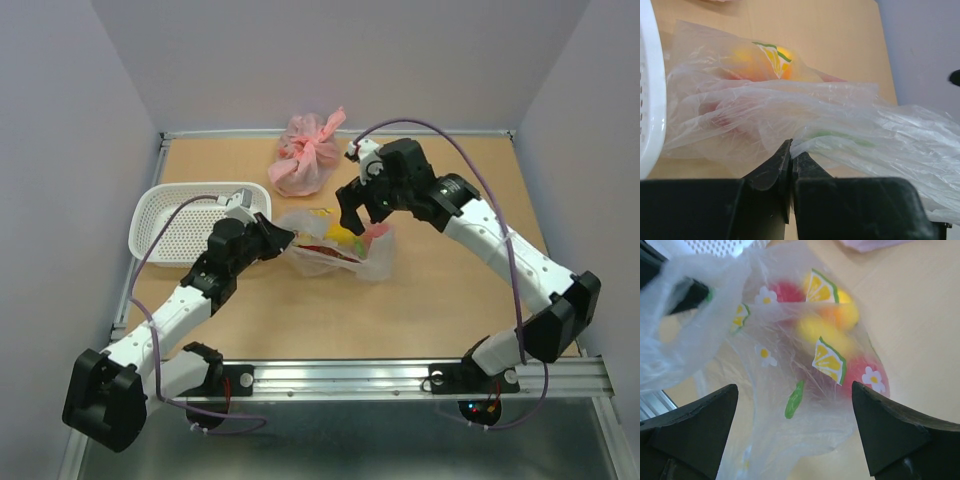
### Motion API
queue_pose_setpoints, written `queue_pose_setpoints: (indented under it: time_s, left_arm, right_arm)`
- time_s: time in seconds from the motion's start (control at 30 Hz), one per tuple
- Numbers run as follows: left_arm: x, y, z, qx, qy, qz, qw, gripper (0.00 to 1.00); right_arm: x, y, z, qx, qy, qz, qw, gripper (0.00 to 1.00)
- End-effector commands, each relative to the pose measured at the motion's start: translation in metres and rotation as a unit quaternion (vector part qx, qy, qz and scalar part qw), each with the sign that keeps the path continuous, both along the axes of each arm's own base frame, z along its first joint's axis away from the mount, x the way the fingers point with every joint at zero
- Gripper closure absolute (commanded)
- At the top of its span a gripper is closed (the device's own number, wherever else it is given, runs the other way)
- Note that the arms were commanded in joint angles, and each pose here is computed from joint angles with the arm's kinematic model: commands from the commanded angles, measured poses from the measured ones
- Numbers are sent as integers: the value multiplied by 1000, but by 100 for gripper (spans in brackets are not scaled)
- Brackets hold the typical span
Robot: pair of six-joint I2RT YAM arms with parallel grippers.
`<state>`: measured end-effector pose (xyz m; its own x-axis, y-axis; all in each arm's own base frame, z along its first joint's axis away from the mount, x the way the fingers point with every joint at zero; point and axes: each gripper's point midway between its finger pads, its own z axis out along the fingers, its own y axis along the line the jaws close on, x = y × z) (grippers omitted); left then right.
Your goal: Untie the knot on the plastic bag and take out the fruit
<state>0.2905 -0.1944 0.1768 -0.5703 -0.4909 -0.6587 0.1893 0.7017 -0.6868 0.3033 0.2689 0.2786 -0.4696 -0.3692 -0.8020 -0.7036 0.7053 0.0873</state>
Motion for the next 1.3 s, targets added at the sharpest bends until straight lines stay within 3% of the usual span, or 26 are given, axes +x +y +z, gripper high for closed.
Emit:
queue_pose_setpoints:
  time_s: [0.0, 0.37, 0.43, 0.53, 0.6, 0.63, 0.67, 0.7, 0.83, 1.07, 1.27]
  left_arm:
    - [-5, 1, 6, 6, -28, -7, 1000, 86]
    - [-10, 2, 0, 13, -29, -9, 999, 85]
    - [-10, 2, 0, 13, -30, -10, 999, 85]
    - [-12, 2, 3, 10, -35, -13, 999, 85]
    - [-15, 2, 4, 8, -37, -14, 999, 85]
    - [-17, 3, 2, 9, -35, -13, 999, 85]
    - [-19, 5, 0, 10, -32, -12, 999, 85]
    - [-20, 6, 1, 9, -36, -9, 999, 85]
    - [-29, 14, -16, 17, -20, 0, 1000, 85]
    - [-36, 28, -33, 29, 0, 27, 999, 85]
    - [-34, 26, -35, 33, 6, 25, 999, 85]
  right_arm:
    - [-4, 17, -31, -6, -8, 88, 996, 0]
    - [-20, 57, -104, -16, 28, 157, 987, 0]
    - [-11, 57, -117, -41, 24, 136, 990, 0]
    - [12, 47, -127, -73, 3, 65, 995, 9]
    - [30, 35, -128, -87, -26, 6, 996, 35]
    - [35, 30, -124, -88, -39, -16, 995, 54]
    - [38, 24, -125, -88, -41, -41, 994, 92]
    - [45, 20, -120, -85, -53, -65, 993, 100]
    - [66, -19, -103, -94, -83, -174, 977, 100]
    - [88, -101, -79, 22, -40, -351, 935, 100]
    - [101, -124, -81, 81, 0, -383, 920, 100]
